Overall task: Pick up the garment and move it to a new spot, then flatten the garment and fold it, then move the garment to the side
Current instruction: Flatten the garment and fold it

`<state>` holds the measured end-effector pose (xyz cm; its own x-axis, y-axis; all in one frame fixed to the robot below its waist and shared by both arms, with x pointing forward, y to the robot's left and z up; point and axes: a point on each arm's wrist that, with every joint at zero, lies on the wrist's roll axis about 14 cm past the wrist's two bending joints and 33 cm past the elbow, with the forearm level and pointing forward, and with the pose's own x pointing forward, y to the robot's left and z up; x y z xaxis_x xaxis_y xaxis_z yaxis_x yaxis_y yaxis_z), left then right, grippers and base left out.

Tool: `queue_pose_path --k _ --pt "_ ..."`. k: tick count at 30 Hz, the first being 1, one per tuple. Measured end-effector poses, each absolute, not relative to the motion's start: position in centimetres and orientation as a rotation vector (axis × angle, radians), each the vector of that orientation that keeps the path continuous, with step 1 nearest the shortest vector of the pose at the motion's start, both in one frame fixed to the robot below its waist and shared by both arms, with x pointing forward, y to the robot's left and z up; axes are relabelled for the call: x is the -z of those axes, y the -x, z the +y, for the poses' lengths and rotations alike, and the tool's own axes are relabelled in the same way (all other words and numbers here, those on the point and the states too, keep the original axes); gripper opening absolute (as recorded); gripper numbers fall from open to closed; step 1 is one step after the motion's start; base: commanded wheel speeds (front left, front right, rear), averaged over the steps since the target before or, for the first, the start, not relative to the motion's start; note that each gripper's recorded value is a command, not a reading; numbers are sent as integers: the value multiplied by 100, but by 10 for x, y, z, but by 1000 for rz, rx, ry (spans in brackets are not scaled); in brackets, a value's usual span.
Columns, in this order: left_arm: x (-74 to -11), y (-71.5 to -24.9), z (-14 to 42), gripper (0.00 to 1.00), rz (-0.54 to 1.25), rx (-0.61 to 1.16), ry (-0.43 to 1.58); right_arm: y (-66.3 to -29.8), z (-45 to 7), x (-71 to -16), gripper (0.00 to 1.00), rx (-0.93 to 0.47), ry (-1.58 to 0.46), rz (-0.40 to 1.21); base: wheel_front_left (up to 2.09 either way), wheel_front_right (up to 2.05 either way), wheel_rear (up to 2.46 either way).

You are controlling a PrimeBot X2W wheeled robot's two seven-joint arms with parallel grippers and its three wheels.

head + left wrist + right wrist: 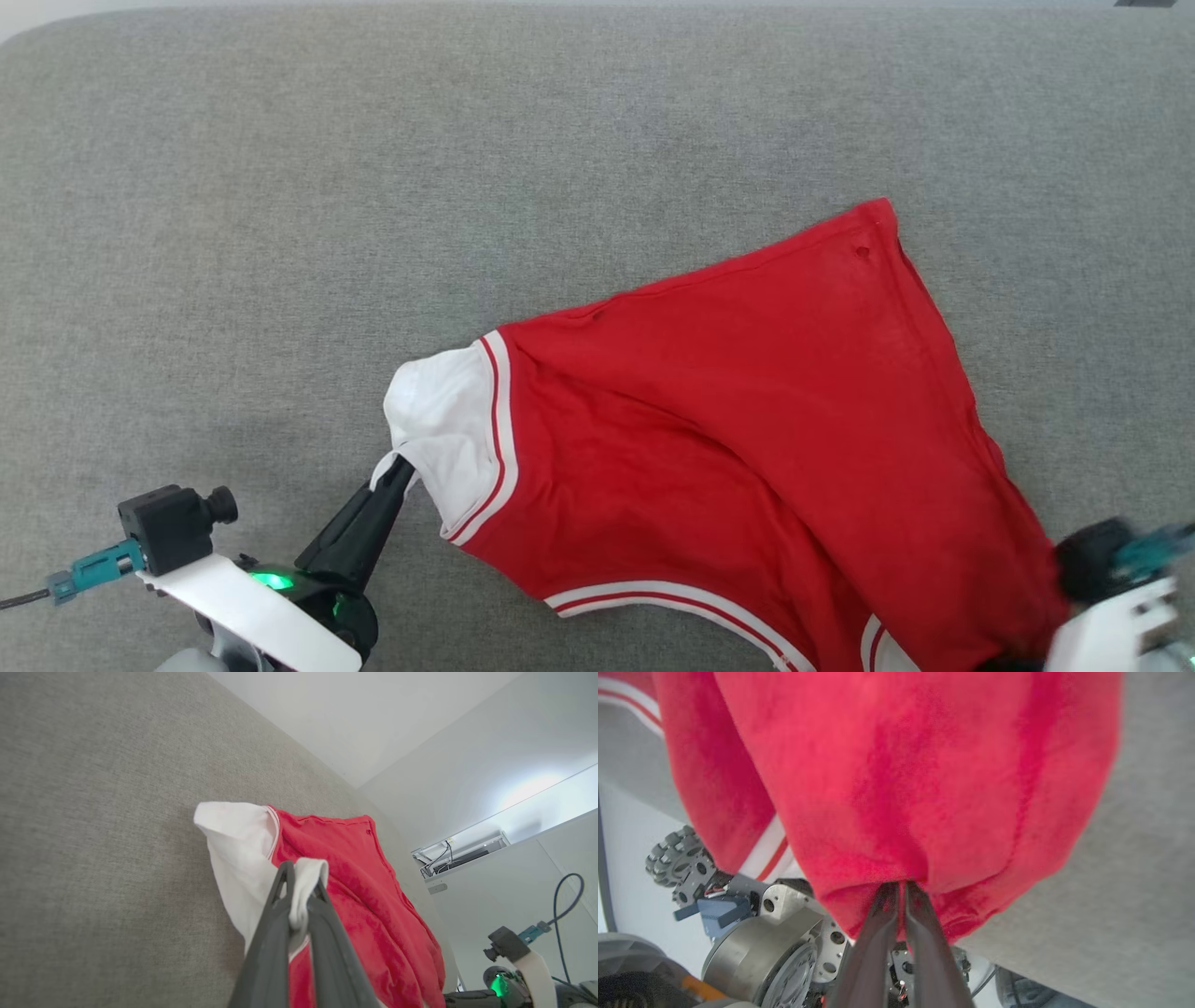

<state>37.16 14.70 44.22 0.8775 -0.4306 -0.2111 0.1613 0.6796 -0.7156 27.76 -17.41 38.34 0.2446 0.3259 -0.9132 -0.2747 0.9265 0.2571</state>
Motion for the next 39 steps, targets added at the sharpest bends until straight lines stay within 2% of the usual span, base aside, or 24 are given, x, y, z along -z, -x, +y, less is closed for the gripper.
queue_pose_path --k 4,8,13,19,23,28,33,34,35,36,39 --pt "-442 -371 146 0 382 340 762 -309 -205 -411 100 -320 -3 1136 0 0 0" --pt "-441 -367 144 0 386 337 772 -360 -231 -454 100 -248 59 950 0 0 0" --pt "-442 -368 141 0 383 337 780 -439 -214 -500 100 -269 55 655 0 0 0" --pt "-437 -374 139 0 393 335 786 -489 -170 -469 100 -376 58 711 0 0 0" --pt "-434 -379 139 0 399 328 789 -516 -155 -438 100 -393 110 781 0 0 0" --pt "-427 -378 141 0 411 298 798 -517 -140 -387 100 -440 173 934 0 0 0" --pt "-423 -378 143 0 416 276 808 -520 -136 -370 100 -465 190 996 0 0 0" --pt "-423 -378 142 0 417 277 808 -520 -135 -369 40 -472 189 1003 0 0 0" --pt "-422 -378 141 0 420 280 805 -520 -134 -369 4 -477 185 1004 0 0 0" --pt "-422 -378 141 0 423 285 799 -521 -134 -370 0 -477 176 999 0 0 0" --pt "-422 -383 143 0 428 308 763 -528 -136 -378 0 -464 158 948 0 0 0"
